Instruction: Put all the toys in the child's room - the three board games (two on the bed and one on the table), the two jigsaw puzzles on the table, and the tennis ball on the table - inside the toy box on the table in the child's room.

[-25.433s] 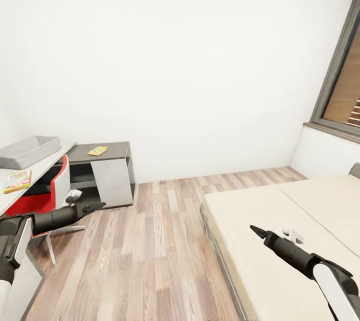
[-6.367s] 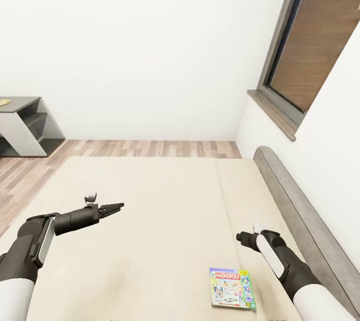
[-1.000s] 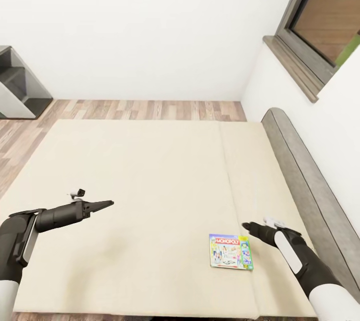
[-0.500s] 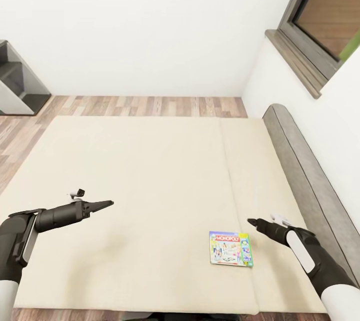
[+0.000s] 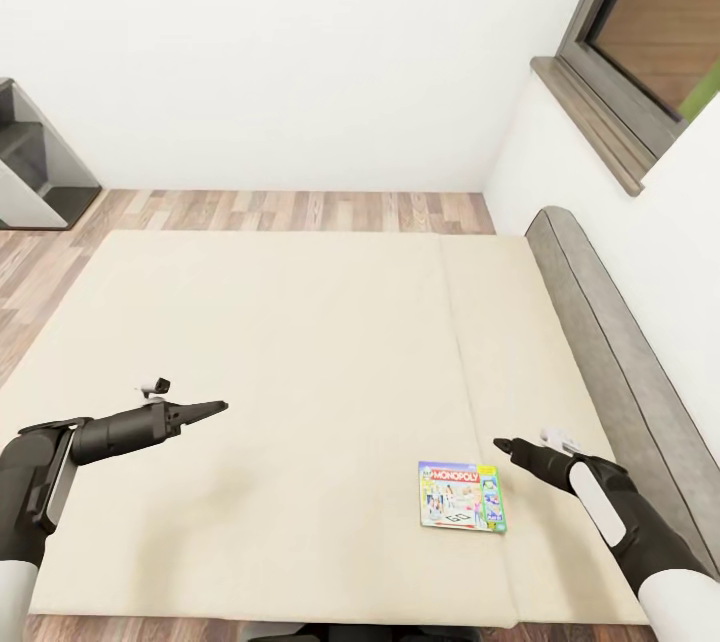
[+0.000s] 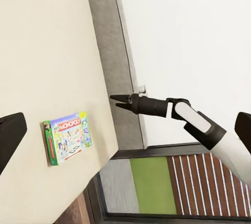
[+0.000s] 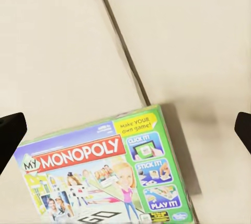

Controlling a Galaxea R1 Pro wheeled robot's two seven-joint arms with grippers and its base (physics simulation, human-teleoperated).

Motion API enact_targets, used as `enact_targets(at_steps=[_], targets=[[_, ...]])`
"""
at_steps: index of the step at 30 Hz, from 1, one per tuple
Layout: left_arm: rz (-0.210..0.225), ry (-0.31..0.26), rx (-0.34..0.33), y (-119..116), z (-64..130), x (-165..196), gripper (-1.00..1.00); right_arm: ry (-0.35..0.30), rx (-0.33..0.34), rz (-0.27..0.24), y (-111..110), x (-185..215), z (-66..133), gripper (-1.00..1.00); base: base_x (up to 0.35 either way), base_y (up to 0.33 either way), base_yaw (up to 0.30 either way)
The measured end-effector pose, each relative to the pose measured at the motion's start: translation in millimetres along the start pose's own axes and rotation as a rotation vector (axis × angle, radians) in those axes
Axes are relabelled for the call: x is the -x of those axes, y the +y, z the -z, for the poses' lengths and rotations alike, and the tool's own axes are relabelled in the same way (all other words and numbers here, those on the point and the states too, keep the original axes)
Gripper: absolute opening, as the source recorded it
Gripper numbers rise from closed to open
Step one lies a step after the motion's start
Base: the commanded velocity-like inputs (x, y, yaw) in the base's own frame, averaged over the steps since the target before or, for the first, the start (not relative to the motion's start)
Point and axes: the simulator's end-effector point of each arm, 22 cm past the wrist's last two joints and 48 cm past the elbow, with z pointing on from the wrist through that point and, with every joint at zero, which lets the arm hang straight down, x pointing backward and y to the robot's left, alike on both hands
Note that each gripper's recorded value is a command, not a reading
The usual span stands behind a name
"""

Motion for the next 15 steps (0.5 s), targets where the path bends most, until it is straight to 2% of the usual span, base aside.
enact_targets(at_steps=[15], targets=[[0.001, 0.002, 0.001, 0.8, -0.3, -0.6, 1.00, -0.007, 0.009, 0.002, 2.1, 2.4, 0.5, 1.00, 0.000, 0.000, 0.000]])
